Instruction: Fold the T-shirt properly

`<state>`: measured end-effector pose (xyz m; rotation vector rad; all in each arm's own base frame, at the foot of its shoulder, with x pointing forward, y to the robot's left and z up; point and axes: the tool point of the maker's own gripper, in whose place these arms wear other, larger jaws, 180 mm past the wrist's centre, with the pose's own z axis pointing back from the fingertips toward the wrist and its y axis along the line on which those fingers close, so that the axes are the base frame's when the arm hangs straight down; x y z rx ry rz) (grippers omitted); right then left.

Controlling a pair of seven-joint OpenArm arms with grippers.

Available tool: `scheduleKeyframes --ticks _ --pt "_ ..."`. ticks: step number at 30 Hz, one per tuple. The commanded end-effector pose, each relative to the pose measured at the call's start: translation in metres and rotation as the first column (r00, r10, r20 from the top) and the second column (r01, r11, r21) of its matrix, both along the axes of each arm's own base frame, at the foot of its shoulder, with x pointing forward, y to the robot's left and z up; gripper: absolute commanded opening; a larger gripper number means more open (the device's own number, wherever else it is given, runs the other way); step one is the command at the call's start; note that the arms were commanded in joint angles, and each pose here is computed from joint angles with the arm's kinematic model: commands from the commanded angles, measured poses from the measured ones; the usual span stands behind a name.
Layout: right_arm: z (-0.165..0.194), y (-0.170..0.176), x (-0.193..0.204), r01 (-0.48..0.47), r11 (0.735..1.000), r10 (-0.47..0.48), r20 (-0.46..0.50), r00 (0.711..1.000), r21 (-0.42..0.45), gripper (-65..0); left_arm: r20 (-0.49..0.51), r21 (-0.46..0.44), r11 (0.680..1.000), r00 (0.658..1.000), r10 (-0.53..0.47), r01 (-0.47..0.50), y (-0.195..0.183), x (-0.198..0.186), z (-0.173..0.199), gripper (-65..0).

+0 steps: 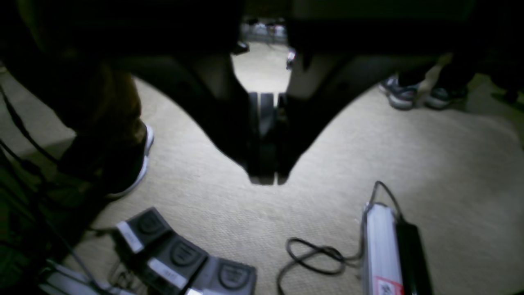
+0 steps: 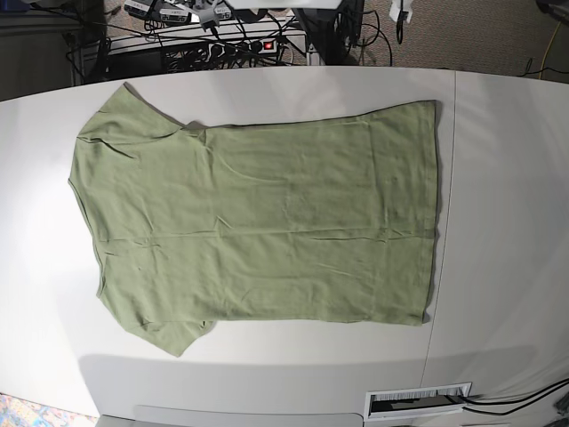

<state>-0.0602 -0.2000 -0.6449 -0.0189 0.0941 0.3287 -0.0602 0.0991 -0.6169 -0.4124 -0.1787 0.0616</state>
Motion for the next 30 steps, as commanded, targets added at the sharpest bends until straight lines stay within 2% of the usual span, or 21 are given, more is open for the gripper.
scheduleKeyframes --ticks 1,3,9,15,19,25,30 --pt "0.004 -0.006 -0.007 -0.008 1.000 0.008 -0.015 1.000 0.001 -65.0 -0.005 -0.025 1.000 1.000 -0.010 0.010 0.004 -0.012 0.007 -65.0" --pt "0.009 -0.012 -0.010 -0.027 1.000 0.027 -0.013 1.000 0.005 -65.0 0.003 -0.063 0.998 1.000 -0.031 0.031 0.005 -0.022 0.017 -64.0" --pt "0.032 -0.035 -0.013 -0.099 0.995 0.099 0.026 0.995 0.005 -65.0 0.037 -0.053 0.998 0.998 -0.043 0.045 0.026 -0.039 0.042 -64.0" --pt "0.061 -0.051 -0.010 -0.193 0.981 0.192 0.087 0.978 0.009 -65.0 0.108 -0.046 0.993 0.988 -0.108 0.113 0.034 -0.041 0.073 -64.0" --pt "0.080 -0.053 -0.004 -0.316 0.949 0.314 0.123 0.941 -0.001 -65.0 0.155 -0.039 0.981 0.971 -0.184 0.192 0.031 -0.040 0.094 -64.0" --pt "0.104 -0.057 -0.004 -0.400 0.917 0.398 0.126 0.909 -0.006 -65.0 0.200 -0.026 0.954 0.936 -0.288 0.299 0.028 -0.045 0.122 -64.0" --pt "0.124 -0.067 -0.003 -0.533 0.845 0.534 0.115 0.838 -0.043 -65.0 0.237 -0.011 0.924 0.898 -0.369 0.383 0.029 -0.044 0.146 -64.0"
